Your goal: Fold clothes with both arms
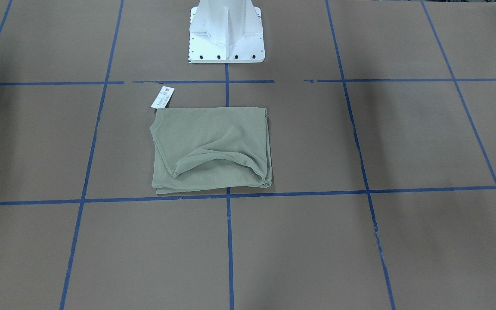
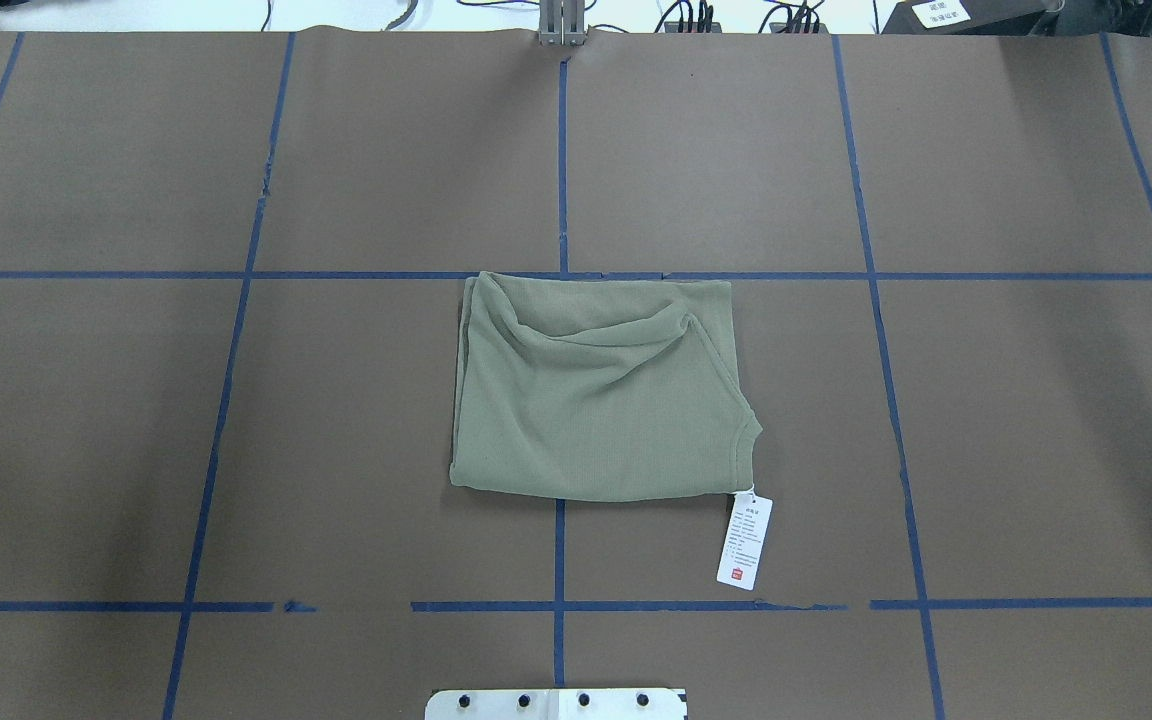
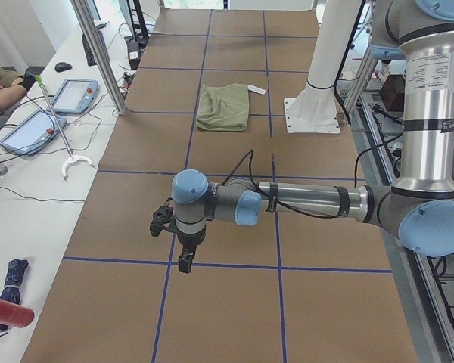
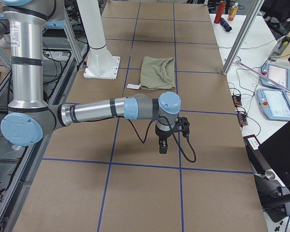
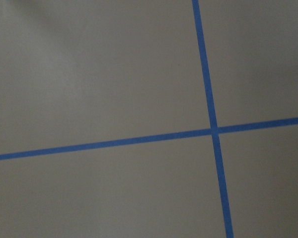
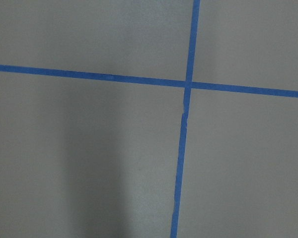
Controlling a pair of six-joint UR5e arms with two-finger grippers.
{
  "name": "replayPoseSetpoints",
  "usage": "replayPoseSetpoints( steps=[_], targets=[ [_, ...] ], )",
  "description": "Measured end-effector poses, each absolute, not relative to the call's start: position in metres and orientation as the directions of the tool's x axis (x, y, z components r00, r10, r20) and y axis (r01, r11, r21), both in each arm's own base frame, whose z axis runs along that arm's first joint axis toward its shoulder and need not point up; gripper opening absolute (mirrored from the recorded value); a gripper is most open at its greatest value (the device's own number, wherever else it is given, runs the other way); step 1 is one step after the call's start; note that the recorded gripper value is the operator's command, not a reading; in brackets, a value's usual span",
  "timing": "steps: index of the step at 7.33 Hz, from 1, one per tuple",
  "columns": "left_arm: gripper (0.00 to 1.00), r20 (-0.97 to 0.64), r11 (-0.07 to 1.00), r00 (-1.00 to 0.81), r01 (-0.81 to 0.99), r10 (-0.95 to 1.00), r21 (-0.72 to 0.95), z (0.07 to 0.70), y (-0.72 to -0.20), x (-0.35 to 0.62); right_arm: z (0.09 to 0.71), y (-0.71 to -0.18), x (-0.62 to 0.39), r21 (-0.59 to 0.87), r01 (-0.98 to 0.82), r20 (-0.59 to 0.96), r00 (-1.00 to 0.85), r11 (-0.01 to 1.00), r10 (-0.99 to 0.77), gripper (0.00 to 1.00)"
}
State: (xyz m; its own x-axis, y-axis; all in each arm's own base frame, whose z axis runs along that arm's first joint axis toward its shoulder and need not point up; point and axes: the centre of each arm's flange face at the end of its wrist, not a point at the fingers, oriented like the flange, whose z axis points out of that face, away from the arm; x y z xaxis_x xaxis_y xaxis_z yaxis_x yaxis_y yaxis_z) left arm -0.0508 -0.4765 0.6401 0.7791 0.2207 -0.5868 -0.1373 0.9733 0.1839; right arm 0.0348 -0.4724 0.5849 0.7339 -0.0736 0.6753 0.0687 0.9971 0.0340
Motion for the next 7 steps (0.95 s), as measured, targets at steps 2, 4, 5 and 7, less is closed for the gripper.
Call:
replayPoseSetpoints(
  steps=[2, 4, 5, 7],
  targets=[
    [1.0, -0.591, 0.946, 0.74, -0.215, 0.32, 0.244, 0.652, -0.46, -0.072, 0.587, -0.474, 0.035, 0.029, 0.07, 0.677, 0.733, 0.997, -0.071, 1.0],
    [1.0, -0.585, 0.939, 0.737, -0.22, 0.338, 0.266, 0.652, -0.458, -0.083, 0.591, -0.473, 0.042, 0.021, 0.057, 0.676, 0.735, 0.998, -0.057, 1.0],
    [1.0, -0.584, 0.938, 0.737, -0.219, 0.34, 0.269, 0.651, -0.459, -0.085, 0.596, -0.47, 0.051, 0.014, 0.043, 0.674, 0.737, 0.999, -0.041, 1.0],
    [1.0, -0.581, 0.936, 0.738, -0.218, 0.343, 0.276, 0.648, -0.461, -0.086, 0.63, -0.462, 0.075, -0.005, 0.043, 0.675, 0.738, 0.999, -0.028, 1.0]
  ],
)
